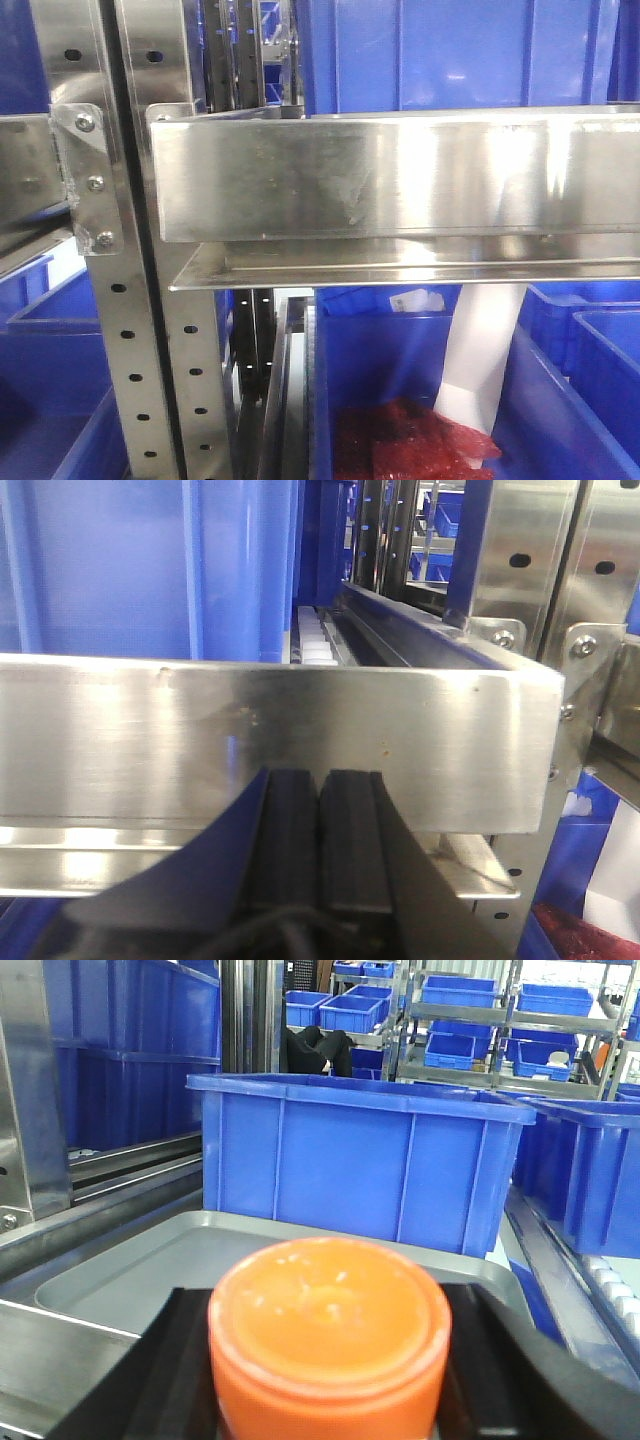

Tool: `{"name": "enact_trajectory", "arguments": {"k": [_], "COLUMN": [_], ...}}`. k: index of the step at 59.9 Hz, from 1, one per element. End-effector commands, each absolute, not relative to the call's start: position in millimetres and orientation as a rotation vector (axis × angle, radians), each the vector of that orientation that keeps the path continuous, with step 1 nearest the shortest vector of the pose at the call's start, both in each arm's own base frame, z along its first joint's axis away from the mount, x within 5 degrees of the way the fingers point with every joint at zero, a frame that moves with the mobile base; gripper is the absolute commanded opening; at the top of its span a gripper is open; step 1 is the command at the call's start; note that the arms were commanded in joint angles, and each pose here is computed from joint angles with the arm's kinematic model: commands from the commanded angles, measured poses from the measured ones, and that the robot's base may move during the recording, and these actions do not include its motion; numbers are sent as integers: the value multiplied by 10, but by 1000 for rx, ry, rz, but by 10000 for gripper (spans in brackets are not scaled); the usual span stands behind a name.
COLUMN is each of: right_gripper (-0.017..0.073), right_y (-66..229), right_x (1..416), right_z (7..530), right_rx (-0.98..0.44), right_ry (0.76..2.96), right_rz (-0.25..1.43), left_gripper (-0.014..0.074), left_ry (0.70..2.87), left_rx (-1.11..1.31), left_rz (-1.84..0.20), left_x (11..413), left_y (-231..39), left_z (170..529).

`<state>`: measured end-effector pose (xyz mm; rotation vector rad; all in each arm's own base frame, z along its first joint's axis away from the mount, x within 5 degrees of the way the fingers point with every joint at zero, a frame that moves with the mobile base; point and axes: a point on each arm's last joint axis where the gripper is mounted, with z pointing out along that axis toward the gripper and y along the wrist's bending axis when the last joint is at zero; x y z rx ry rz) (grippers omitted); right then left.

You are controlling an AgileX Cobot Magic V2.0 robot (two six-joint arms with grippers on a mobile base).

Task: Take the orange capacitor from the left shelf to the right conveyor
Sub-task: 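Lift the orange cylinder off the shelf with the right gripper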

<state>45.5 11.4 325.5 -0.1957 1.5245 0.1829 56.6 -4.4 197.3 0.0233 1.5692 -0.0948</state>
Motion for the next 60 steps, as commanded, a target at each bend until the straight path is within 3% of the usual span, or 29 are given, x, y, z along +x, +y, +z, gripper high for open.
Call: {"name": "enact_trajectory", "arguments": {"k": [1,60], "right_gripper": [49,49], "right_y": [104,104], "right_x": [438,438], "right_z": [3415,3415], "right_rx": [-181,-181], "right_ry": [1421,1421], "right_rz": [175,175], "left_gripper": [-127,-127], "left_ry": [1464,1464], "left_rx": [18,18], "left_rz": [-101,-101], "left_x": [551,551], "left_y": [-40,-40], "left_z": [2072,2072]}}
